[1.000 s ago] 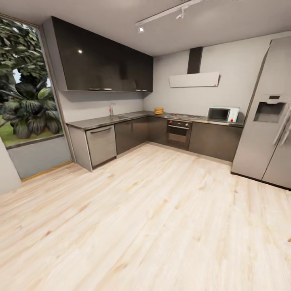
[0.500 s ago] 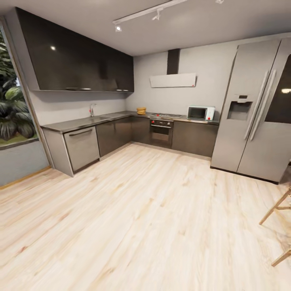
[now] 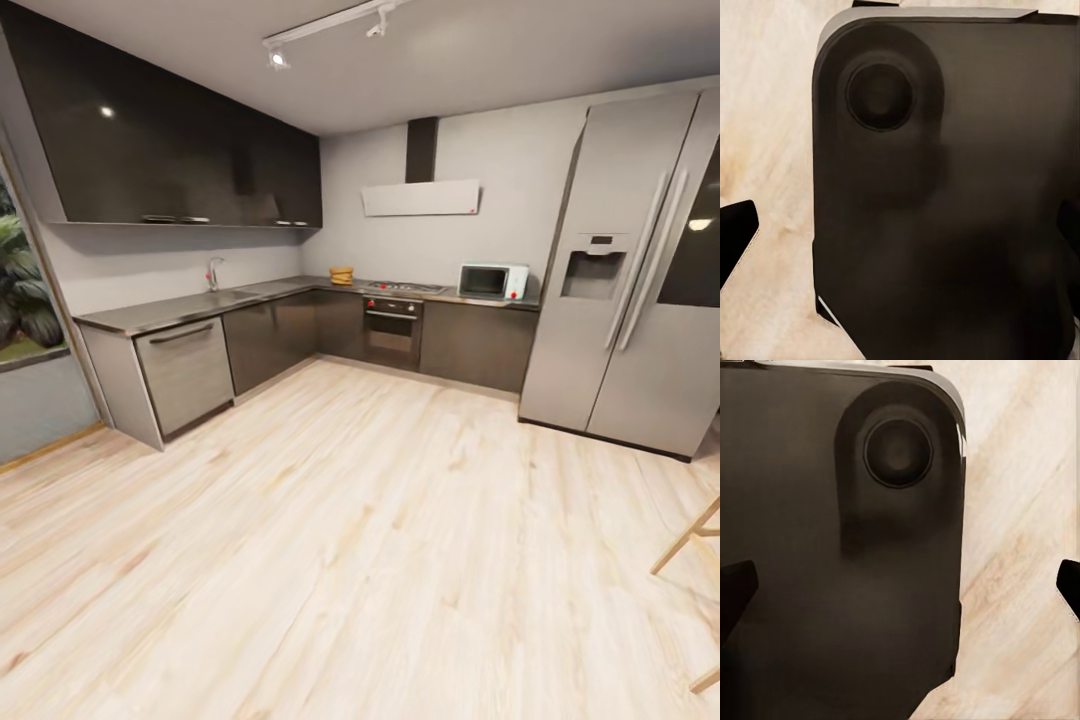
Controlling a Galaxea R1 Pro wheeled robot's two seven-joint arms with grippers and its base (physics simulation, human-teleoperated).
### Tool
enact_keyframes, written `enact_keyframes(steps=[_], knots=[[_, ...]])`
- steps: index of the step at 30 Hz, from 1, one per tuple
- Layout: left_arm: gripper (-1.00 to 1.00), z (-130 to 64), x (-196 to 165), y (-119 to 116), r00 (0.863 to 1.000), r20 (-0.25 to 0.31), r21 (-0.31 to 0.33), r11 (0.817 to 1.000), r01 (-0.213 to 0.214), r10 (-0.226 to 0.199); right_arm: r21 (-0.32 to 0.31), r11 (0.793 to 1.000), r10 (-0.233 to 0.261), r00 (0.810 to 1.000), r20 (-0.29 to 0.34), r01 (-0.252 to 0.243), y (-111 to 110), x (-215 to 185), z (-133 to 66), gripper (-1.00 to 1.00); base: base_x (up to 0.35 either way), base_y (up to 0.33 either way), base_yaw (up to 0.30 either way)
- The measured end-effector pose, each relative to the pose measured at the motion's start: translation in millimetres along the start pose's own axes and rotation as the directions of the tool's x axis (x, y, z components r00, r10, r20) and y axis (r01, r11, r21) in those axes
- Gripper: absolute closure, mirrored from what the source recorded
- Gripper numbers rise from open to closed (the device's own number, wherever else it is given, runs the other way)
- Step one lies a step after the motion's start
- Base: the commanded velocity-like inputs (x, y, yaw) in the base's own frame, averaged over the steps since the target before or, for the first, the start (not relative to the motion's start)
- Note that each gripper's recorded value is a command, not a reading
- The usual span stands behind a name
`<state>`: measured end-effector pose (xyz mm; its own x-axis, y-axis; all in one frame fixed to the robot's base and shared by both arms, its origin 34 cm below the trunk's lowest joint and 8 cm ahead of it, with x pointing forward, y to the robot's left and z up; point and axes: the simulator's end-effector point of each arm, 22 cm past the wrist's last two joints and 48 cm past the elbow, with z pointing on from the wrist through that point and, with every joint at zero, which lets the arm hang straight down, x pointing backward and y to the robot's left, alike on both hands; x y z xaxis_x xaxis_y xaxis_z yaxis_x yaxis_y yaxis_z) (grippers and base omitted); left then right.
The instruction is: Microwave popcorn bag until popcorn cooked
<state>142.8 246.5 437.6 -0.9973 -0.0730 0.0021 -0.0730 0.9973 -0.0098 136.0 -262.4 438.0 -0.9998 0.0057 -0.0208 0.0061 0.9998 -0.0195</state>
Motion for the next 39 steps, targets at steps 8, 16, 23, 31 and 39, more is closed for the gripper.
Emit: enact_keyframes(steps=[8, 16, 23, 31, 39], knots=[[-1.0, 0.0, -0.2, 0.0, 1.0, 0.0, 0.0, 1.0, 0.0, 0.0, 0.001, 1.0, 0.001, 1.0, -0.001, -0.001, -1.1, 0.3, 0.0, -1.0, 0.321, 0.0, 0.0], [-1.0, 0.0, -0.2, 0.0, 1.0, 0.0, 0.0, 1.0, 0.0, 0.0, 0.001, 1.0, 0.001, 1.0, -0.002, -0.001, -0.6, 0.5, 0.0, -1.0, 0.321, 0.0, 0.0], [-1.0, 0.0, -0.3, 0.0, 1.0, 0.0, 0.0, 1.0, 0.0, 0.0, 0.0, 1.0, 0.003, 1.0, 0.001, -0.003, 1.4, -0.2, 0.0, -1.0, 0.321, 0.0, 0.0], [-1.0, 0.0, -0.2, 0.0, 1.0, 0.0, 0.0, 1.0, 0.0, 0.0, -0.003, 1.0, 0.005, 1.0, 0.0, -0.005, 3.8, 0.0, 0.0, -1.0, 0.321, 0.0, 0.0], [-1.0, 0.0, -0.2, 0.0, 1.0, 0.0, 0.0, 1.0, 0.0, 0.0, -0.003, 1.0, 0.011, 1.0, 0.001, -0.011, 4.1, 0.0, -0.1, -1.0, 0.321, 0.0, 0.0]])
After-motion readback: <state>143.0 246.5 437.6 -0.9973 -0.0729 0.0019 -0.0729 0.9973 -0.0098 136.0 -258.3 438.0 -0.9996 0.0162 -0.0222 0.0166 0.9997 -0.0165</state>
